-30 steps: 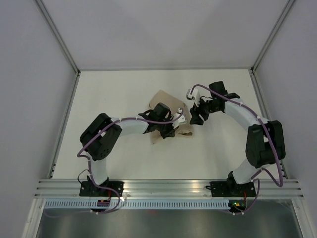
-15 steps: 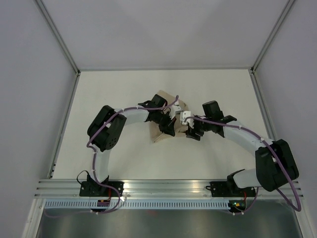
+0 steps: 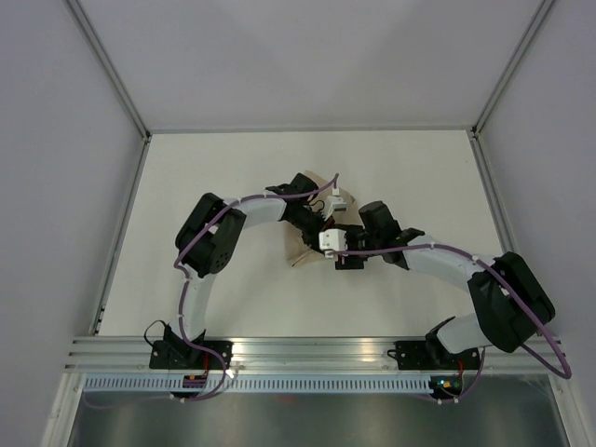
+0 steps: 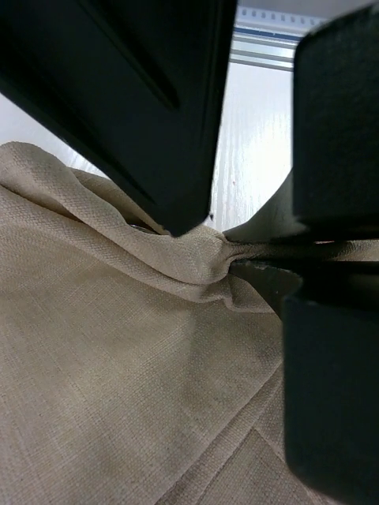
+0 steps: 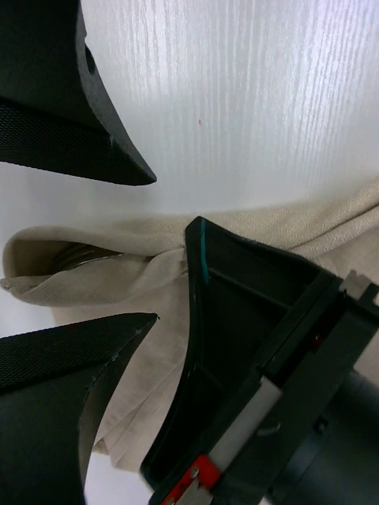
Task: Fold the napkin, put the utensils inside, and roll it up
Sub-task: Roll the napkin at the center of the board.
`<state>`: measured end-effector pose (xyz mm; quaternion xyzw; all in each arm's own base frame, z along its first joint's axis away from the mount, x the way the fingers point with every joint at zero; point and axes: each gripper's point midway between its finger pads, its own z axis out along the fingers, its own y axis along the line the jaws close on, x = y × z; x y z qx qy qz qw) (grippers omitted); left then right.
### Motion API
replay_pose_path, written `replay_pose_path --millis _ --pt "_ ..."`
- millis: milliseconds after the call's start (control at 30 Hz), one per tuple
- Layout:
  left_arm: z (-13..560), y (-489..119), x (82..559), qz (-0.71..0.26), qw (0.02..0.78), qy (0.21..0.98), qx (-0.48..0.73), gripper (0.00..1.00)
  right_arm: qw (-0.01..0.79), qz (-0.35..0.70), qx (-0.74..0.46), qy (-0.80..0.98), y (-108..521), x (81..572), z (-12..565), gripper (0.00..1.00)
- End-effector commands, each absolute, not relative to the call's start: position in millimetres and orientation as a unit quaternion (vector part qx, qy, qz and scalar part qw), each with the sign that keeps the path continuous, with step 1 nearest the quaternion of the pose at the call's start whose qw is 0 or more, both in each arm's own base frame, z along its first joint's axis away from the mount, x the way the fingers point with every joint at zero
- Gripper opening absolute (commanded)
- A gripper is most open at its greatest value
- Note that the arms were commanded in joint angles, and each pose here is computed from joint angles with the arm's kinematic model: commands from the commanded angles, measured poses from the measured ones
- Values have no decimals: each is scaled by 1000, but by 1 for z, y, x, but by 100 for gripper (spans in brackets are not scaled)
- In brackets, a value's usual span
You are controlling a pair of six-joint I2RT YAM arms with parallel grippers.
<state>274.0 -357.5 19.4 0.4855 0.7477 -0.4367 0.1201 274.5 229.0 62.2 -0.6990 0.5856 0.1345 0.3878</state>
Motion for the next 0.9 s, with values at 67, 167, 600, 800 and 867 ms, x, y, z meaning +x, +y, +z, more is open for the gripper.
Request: replay_pose_path --millis 67,167,600,800,867 --pt "-15 -339 249 -417 41 779 467 2 378 125 -729 557 237 280 53 71" --pt "-13 -340 249 -420 40 777 467 2 371 123 -729 562 235 282 44 71" --pt "-7 -343 251 -427 42 771 470 2 357 121 -735 563 245 285 32 62" --pt "-6 -343 251 -427 43 770 473 2 334 124 -742 568 244 279 23 49" --pt "-3 -343 252 -428 46 769 473 2 324 124 -744 571 242 277 19 37"
